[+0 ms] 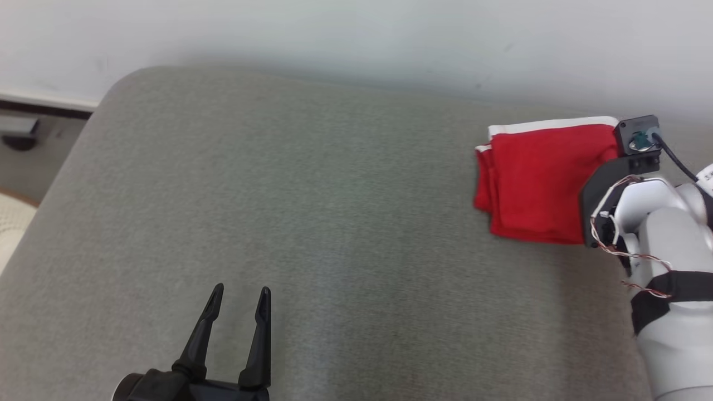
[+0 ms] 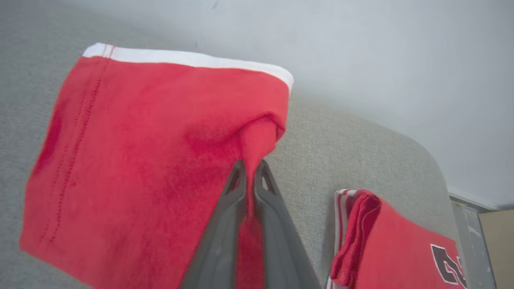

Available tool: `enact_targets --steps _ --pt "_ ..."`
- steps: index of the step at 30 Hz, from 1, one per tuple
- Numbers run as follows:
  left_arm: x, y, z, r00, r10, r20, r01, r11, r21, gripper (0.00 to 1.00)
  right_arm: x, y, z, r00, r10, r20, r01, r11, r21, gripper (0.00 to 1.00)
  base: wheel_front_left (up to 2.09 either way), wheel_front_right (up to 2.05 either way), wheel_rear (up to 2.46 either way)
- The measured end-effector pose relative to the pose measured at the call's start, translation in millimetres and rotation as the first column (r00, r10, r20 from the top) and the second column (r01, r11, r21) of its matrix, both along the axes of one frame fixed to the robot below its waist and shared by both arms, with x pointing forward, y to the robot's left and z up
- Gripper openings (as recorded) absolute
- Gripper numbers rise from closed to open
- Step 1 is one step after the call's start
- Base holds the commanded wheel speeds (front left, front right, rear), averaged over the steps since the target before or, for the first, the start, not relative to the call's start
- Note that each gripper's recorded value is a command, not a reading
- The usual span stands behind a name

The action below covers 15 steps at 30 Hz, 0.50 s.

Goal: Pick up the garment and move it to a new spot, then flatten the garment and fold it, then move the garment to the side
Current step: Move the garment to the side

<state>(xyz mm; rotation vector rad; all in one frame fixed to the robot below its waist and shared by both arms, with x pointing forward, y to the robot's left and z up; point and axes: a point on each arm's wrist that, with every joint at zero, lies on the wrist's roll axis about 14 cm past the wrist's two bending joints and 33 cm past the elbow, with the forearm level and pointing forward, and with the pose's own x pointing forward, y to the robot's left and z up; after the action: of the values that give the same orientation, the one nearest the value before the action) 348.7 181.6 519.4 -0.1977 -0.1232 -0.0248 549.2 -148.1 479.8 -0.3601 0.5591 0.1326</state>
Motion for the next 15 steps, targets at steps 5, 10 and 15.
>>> enact_targets --steps 5,10,15 --pt "9 -17 4 0.998 -0.058 0.016 0.058 0.998 -0.006 1.0 -15 -43 18 0.998 -0.055 0.022 0.056 0.997 -0.048 0.0 0.0 0.0 0.0" --pt "16 -30 6 0.995 -0.101 0.026 0.102 0.995 -0.009 1.0 -37 -89 22 0.993 -0.116 0.0 0.116 0.986 -0.119 0.0 0.0 0.0 0.0" --pt "24 -34 5 0.993 -0.117 0.027 0.117 0.993 -0.006 1.0 -55 -129 17 0.984 -0.17 -0.046 0.158 0.968 -0.193 0.0 0.0 0.0 0.0"
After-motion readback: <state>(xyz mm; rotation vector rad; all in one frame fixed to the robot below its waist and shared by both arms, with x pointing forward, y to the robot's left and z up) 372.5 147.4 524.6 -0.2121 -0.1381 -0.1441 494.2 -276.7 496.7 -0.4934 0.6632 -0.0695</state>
